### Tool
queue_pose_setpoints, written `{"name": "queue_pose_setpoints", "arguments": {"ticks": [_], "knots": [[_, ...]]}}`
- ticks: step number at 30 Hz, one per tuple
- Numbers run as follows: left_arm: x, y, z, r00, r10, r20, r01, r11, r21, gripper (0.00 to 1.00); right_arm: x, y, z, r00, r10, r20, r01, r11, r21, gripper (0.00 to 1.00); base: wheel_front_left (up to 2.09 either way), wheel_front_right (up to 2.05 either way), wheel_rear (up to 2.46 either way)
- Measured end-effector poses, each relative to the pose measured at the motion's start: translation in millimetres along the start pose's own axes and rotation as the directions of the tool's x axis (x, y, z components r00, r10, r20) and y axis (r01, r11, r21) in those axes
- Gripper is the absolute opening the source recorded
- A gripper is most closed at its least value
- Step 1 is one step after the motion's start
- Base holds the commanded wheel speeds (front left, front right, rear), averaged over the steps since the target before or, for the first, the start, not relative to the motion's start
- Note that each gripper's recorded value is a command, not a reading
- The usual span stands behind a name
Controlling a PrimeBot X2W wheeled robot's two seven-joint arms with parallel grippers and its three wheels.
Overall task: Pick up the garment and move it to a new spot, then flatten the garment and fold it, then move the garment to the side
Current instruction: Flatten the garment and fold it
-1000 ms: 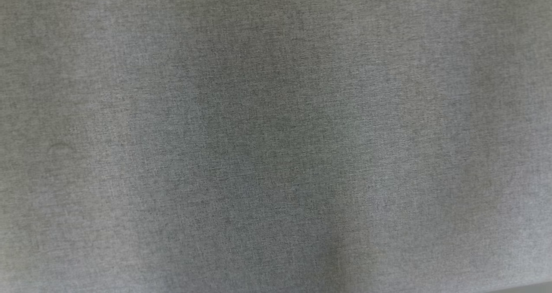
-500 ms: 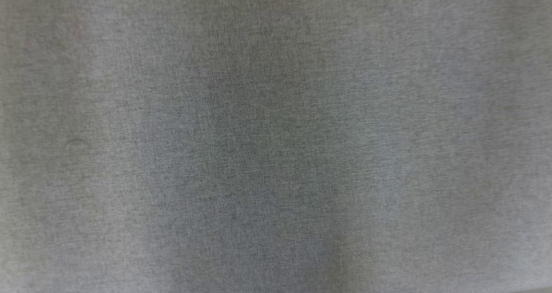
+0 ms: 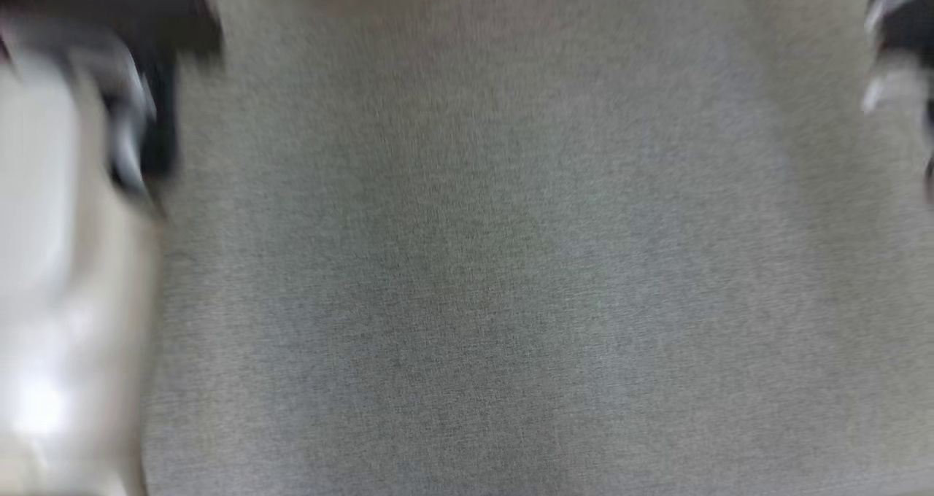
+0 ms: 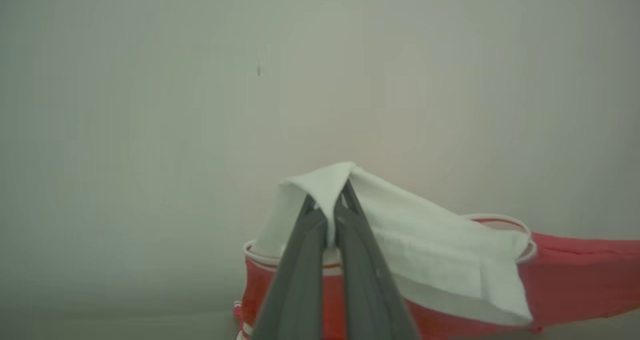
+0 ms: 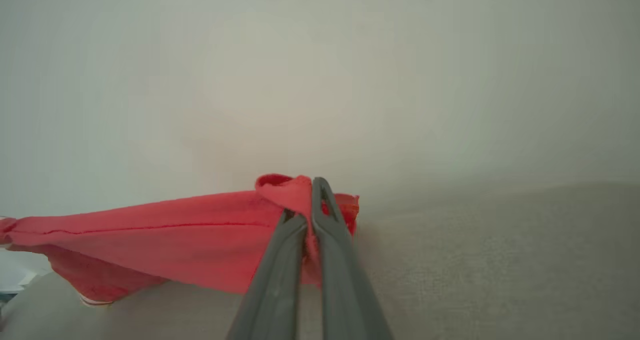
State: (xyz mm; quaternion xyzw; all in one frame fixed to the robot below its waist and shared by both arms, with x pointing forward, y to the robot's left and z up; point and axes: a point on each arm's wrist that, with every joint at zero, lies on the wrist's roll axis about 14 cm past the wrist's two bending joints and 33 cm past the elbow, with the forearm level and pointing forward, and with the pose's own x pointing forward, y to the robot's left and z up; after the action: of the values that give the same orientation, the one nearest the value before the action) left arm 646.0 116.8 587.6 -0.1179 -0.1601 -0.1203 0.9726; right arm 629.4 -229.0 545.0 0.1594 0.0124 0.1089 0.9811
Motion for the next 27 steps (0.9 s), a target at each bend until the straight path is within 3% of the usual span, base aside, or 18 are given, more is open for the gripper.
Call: {"name": "queue_pose_setpoints", "arguments": {"ticks": [6,14,22,27], "knots": [[-88.7,-7.1,-16.7,0.993,0.083,-0.079,-0.089,0.993,-0.080,0.00,-60.8,-1.9,-40.3,0.995,-0.027,-0.092,0.038,0.992,0.117,0.00,0.00,0.00,0.00],[-192.8,-5.6,-30.4,0.955,0.199,-0.220,-0.232,0.963,-0.136,0.00,-137.2,13.0,-92.5,0.978,-0.037,-0.207,0.094,0.958,0.272,0.00,0.00,0.00,0.00],[-270.4,-1.2,-32.0,0.897,0.304,-0.320,-0.355,0.928,-0.116,0.00,-188.1,31.0,-107.6,0.972,-0.023,-0.233,0.103,0.935,0.339,0.00,0.00,0.00,0.00],[-303.9,6.0,-22.1,0.868,0.370,-0.331,-0.428,0.895,-0.123,0.00,-221.2,46.1,-120.0,0.964,-0.004,-0.264,0.117,0.903,0.413,0.00,0.00,0.00,0.00]]}}
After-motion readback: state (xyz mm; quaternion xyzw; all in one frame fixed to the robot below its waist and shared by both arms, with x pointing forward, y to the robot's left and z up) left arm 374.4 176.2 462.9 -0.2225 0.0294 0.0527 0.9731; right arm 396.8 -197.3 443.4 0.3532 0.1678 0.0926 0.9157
